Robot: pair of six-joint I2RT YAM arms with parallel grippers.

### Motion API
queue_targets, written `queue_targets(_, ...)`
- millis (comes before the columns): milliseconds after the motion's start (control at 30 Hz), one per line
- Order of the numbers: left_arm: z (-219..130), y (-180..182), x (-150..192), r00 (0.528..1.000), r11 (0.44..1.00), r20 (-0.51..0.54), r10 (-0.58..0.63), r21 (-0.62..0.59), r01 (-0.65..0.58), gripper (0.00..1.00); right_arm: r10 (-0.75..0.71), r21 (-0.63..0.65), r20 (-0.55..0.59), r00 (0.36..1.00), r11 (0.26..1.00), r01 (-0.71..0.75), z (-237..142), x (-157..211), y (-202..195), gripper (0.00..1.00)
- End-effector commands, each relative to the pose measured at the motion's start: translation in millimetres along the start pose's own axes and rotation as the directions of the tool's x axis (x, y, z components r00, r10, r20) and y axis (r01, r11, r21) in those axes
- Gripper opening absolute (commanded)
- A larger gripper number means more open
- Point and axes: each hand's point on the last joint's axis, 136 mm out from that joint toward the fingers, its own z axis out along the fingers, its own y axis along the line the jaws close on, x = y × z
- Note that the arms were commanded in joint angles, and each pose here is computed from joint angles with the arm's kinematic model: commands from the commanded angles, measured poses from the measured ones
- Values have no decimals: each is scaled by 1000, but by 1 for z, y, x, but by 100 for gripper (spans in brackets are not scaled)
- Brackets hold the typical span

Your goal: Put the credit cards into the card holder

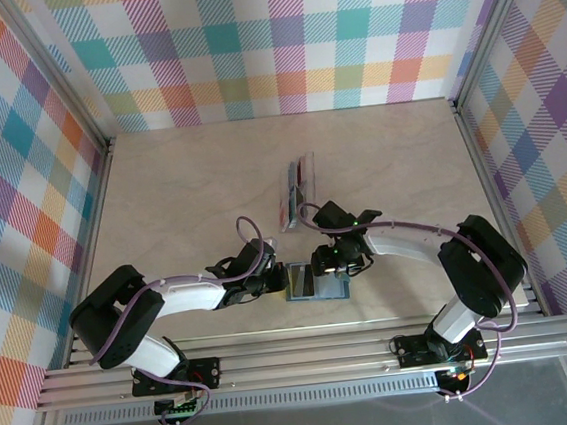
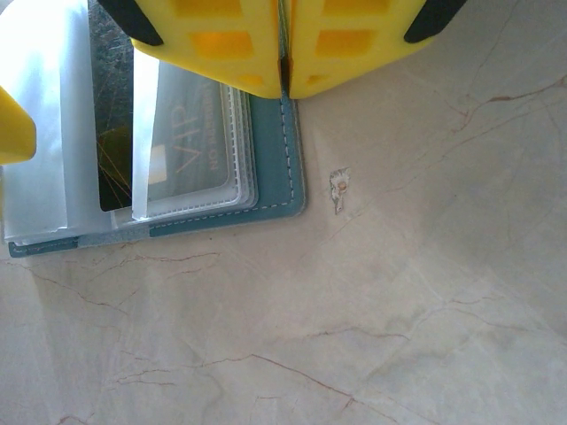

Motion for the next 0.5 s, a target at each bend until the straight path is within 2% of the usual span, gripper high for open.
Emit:
queue_targets(0,3,14,18,998,999,-61,11,-49,-14,11,18,21,-10,1000,1000,-18,-2,6,-6,60)
queue_targets(100,3,13,17,998,999,-58,11,-47,-14,11,17,17,-3,1000,1000,-17,-5,7,-6,60)
queue_targets(267,3,13,17,998,999,-59,11,-47,-14,11,-5,-77,-19,1000,997,4,-4,10,11,58)
queue_targets(467,4,14,18,998,999,-62,10,-52,-13,11,-24,-150,-18,1000,988,21,-8,8,27,52)
